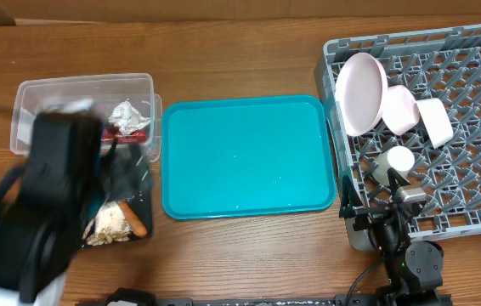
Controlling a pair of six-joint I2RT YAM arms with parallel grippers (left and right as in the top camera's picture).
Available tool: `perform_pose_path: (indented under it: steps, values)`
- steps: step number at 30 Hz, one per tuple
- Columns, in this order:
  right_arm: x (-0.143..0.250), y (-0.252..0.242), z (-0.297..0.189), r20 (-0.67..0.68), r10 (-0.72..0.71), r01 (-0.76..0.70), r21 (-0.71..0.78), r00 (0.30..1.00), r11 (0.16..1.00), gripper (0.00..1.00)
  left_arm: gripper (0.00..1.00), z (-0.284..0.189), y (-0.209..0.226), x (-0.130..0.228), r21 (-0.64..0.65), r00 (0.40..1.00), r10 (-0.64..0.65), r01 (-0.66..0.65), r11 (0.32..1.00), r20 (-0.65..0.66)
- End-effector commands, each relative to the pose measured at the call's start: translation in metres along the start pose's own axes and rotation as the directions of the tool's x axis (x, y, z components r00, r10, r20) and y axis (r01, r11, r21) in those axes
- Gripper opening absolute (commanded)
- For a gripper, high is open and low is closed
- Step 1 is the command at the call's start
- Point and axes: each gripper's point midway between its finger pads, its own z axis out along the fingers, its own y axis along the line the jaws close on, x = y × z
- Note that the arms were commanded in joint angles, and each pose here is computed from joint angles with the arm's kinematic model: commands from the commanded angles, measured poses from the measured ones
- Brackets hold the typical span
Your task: Sort waste into correct bins and load items into the dishwasher
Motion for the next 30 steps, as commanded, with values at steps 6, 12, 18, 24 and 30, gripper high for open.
perform_pose_path:
  steps: [6, 12, 18, 24, 30]
  values:
    - [0.002, 0.000, 0.000, 0.003, -0.004, 0.004, -0.002, 1.000, 1.000, 1.00, 1.00, -0.038, 0.038, 0.004, -0.071, 0.987, -0.032, 0.044, 0.997, 0.159]
    - [0.002, 0.000, 0.000, 0.003, -0.004, 0.004, -0.002, 1.000, 1.000, 1.00, 1.00, -0.037, 0.038, 0.006, -0.068, 0.988, -0.031, 0.041, 0.997, 0.151]
    - [0.002, 0.000, 0.000, 0.003, -0.004, 0.004, -0.002, 1.000, 1.000, 1.00, 1.00, -0.037, 0.041, 0.014, -0.082, 0.992, -0.022, 0.032, 0.996, 0.127]
    - [0.002, 0.000, 0.000, 0.003, -0.004, 0.004, -0.002, 1.000, 1.000, 1.00, 1.00, -0.018, 0.030, -0.009, -0.018, 0.940, 0.019, -0.014, 1.000, 0.340]
    - [0.002, 0.000, 0.000, 0.003, -0.004, 0.004, -0.002, 1.000, 1.000, 1.00, 1.00, 0.034, 0.012, -0.006, 0.081, 0.855, -0.011, -0.036, 0.996, 0.519]
